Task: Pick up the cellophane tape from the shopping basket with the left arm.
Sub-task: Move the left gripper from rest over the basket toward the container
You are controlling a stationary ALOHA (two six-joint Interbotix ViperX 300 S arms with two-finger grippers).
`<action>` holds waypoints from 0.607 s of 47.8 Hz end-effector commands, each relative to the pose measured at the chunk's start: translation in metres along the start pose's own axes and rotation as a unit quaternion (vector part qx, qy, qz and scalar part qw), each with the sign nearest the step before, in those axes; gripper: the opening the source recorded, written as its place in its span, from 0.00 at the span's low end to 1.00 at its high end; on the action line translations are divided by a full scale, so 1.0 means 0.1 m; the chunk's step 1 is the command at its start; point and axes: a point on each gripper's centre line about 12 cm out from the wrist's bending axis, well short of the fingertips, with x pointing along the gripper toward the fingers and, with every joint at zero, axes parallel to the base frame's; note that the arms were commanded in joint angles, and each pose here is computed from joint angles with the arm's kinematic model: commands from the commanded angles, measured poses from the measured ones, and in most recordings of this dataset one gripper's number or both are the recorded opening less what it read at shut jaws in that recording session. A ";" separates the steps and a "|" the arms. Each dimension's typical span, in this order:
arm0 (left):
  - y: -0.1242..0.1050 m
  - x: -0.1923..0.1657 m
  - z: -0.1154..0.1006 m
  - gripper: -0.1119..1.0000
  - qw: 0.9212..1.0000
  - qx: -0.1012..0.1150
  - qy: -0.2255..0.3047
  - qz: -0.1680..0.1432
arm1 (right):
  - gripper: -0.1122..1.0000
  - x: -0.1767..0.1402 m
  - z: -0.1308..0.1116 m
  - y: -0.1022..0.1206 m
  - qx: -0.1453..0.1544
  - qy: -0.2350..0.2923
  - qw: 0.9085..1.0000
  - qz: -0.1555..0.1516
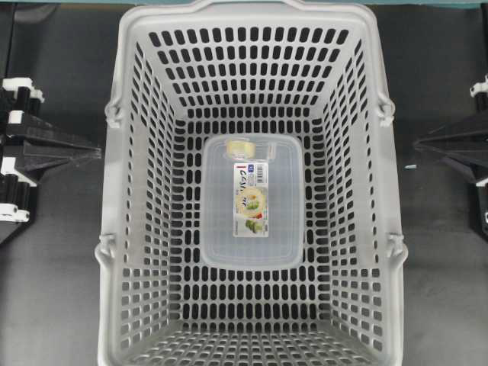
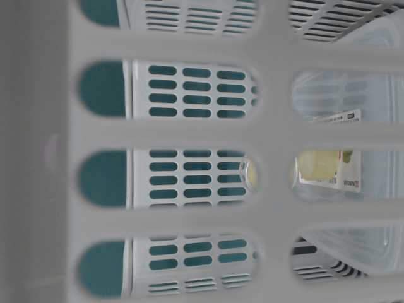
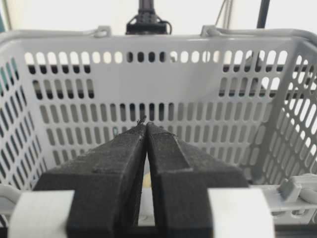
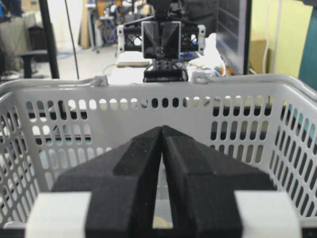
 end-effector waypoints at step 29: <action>-0.01 1.21 0.60 0.10 0.958 0.007 0.286 0.003 | 0.11 0.04 0.14 0.02 0.007 0.009 1.000 0.003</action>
